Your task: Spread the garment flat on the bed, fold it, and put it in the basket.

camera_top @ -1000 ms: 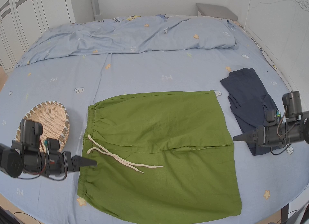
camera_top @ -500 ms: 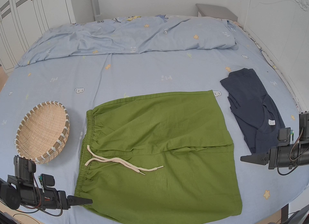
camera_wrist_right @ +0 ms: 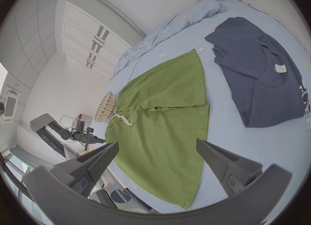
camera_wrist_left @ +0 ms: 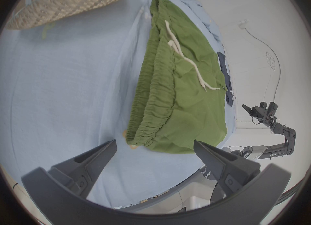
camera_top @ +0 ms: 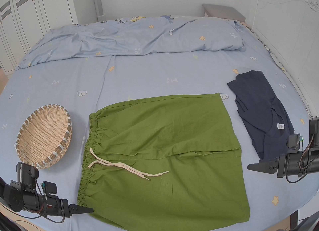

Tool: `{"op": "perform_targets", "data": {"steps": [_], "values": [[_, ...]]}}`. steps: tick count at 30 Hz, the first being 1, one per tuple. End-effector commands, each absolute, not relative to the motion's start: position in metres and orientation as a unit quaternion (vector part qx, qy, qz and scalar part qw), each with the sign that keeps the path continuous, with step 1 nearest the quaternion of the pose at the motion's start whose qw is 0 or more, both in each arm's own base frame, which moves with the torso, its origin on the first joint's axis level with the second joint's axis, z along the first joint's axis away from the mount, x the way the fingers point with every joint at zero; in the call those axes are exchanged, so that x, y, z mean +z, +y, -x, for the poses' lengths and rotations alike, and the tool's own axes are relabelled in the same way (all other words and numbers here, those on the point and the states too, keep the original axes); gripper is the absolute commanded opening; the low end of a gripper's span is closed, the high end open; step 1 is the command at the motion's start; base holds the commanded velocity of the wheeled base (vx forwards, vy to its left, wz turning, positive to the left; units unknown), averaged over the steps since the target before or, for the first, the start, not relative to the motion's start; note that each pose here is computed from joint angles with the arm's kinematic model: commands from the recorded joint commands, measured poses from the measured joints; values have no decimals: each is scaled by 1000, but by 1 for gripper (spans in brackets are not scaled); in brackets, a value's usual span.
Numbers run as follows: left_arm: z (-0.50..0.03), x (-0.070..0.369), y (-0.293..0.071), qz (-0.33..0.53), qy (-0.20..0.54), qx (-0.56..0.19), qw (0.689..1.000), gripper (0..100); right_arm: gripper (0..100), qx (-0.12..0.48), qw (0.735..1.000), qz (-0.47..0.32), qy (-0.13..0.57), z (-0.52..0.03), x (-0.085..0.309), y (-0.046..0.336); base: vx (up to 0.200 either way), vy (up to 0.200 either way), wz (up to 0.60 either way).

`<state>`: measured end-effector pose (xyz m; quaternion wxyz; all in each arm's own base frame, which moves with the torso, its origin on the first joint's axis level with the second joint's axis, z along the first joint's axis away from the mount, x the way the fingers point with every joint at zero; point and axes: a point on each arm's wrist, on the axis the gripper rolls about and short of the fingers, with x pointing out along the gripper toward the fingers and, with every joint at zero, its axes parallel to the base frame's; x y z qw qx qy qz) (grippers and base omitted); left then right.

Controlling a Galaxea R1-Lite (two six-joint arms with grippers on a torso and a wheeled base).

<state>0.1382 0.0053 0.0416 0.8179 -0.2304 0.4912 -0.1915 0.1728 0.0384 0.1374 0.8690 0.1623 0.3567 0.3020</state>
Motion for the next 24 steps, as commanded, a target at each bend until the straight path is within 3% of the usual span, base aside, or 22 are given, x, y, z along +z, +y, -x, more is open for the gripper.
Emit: {"op": "perform_targets", "data": {"steps": [1,24], "values": [[-142,31,5,238,520,-190,798,100,100,307,866,-160,361,-172,136,41,0,0,0],[-165,15,9,262,493,-221,800,100,100,305,863,-160,369,-173,132,41,0,0,0]]}}
